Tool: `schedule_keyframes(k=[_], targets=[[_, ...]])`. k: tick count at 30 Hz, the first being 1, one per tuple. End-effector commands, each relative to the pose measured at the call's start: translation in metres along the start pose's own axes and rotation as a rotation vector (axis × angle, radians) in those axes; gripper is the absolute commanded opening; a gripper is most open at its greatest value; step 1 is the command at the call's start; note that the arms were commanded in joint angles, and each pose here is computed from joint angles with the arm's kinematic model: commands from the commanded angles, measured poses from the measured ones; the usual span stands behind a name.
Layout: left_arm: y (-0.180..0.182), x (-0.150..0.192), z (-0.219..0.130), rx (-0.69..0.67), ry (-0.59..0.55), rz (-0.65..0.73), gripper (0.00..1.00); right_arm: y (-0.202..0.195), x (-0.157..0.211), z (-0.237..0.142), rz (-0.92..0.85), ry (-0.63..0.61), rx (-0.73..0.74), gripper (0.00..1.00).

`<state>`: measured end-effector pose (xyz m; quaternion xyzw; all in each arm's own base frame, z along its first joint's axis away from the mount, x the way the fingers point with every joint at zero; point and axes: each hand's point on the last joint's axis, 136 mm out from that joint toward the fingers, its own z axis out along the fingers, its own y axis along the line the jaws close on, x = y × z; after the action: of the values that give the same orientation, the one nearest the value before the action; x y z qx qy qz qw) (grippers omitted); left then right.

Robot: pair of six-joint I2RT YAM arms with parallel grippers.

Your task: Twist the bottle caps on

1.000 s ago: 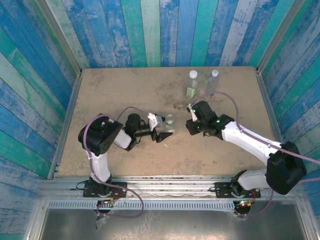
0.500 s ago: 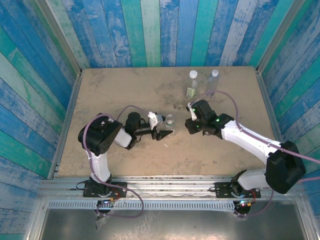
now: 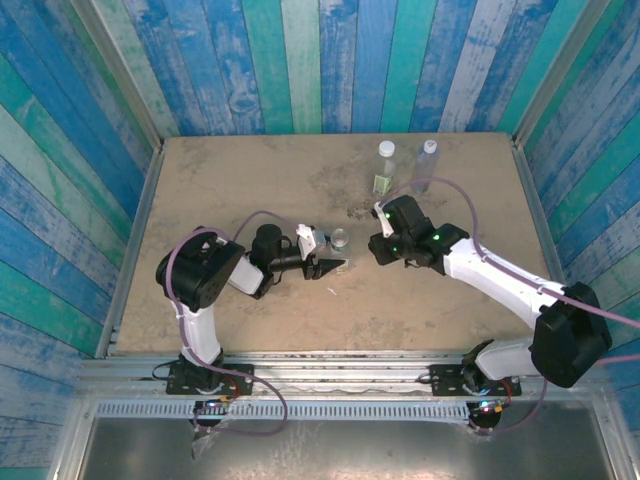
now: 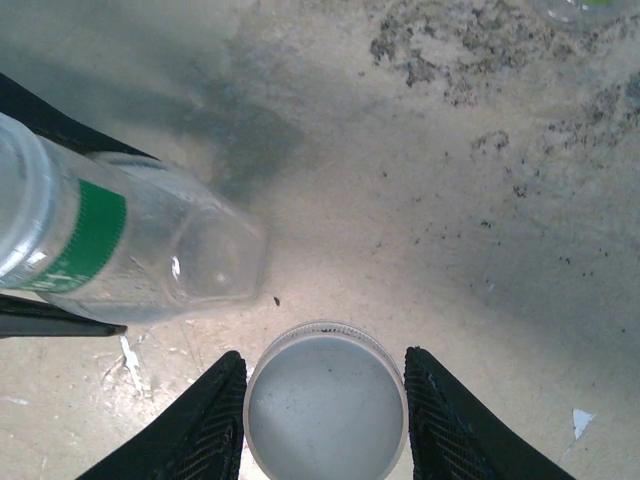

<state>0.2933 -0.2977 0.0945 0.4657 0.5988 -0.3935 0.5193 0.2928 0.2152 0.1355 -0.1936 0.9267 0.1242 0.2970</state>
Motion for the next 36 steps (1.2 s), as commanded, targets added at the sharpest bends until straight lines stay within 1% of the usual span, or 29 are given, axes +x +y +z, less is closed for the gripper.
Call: schedule_keyframes(k=[1, 7, 14, 18, 26, 36], targets=[[0.0, 0.019, 0.005, 0.023, 0.053, -0.016, 0.64, 0.004, -0.009, -0.006, -0.028, -0.001, -0.013, 0.44], [-0.001, 0.023, 0.006, 0.024, 0.063, -0.012, 0.64, 0.015, -0.027, -0.013, -0.073, 0.007, -0.054, 0.44], [-0.001, 0.025, 0.006, 0.025, 0.071, -0.015, 0.65, 0.036, -0.051, -0.022, -0.116, 0.003, -0.137, 0.44], [-0.001, 0.025, 0.006, 0.025, 0.069, -0.013, 0.65, 0.05, -0.059, -0.022, -0.139, 0.012, -0.186, 0.45], [-0.001, 0.026, 0.006, 0.026, 0.071, -0.015, 0.65, 0.069, -0.06, -0.013, -0.189, 0.063, -0.221, 0.45], [-0.001, 0.027, 0.007, 0.03, 0.077, -0.019, 0.65, 0.075, -0.059, -0.003, -0.214, 0.122, -0.208, 0.45]])
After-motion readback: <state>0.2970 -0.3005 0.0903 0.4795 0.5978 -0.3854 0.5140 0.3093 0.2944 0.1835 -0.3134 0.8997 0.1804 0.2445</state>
